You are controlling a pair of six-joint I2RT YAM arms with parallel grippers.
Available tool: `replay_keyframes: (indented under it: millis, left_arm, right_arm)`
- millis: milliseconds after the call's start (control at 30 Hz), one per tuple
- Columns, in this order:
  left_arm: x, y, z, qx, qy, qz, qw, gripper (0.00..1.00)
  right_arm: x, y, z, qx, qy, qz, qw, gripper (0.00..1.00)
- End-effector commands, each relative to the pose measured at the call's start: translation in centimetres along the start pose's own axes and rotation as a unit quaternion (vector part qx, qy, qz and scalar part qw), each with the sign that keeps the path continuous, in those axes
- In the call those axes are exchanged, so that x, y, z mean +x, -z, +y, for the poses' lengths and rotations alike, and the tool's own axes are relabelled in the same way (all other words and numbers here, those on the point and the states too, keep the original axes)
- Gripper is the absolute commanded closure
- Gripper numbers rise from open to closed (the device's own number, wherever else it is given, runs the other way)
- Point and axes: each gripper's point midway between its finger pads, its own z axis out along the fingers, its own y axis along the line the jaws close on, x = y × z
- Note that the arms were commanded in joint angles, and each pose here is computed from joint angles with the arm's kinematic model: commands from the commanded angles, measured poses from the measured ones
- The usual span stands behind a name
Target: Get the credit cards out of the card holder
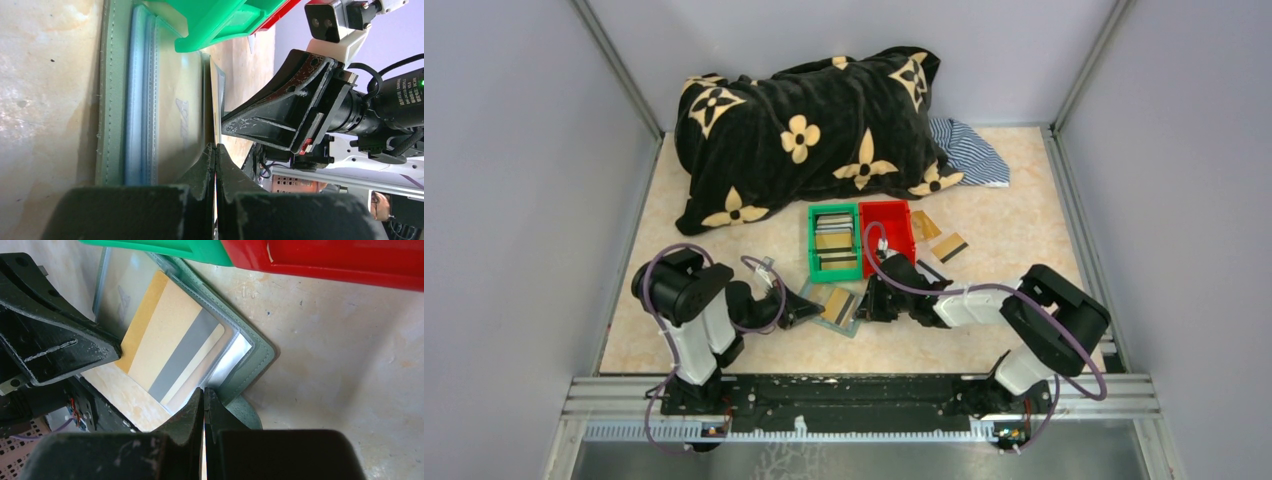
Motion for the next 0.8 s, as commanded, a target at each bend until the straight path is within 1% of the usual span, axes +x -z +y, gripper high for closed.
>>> replay_keyframes:
  millis: [0,233,367,467,633,767]
  left_arm:
    - [1.0,3.2,-1.5,0.031,-0.034,-0.022,0.999,1.0]
    - [0.9,2.6,-1.1,0.027,-0.03,-0.016,0.999,1.0]
    - [0.9,2.4,-1.1,0.029,-0.029,-0.014,0.999,1.0]
    - [0.8,2.3,-0.9,0.026,-0.03,-0.014,0.999,1.0]
    - [0.8,2.3,-0.6,0.02,-0.033,-0.016,0.999,1.0]
    - [1.0,3.0,-0.7,0.018,-0.032,-0.022,0.999,1.0]
  right_arm:
    - [3.6,0.5,-7.7,0.134,0.011,0.052,0.989,1.0]
    - [1.5,1.5,-4.8,0.135,0.063,0.025,0.988,1.0]
    - [0.3,1.8,-2.1,0.119,0.084,0.005,0.989,1.0]
    - [-0.1,1.5,-0.8,0.106,0.091,0.003,0.99,1.0]
    - [-0.6,1.3,0.5,0.095,0.104,-0.003,0.99,1.0]
    - [-0.4,1.4,-0.9,0.116,0.101,0.001,0.988,1.0]
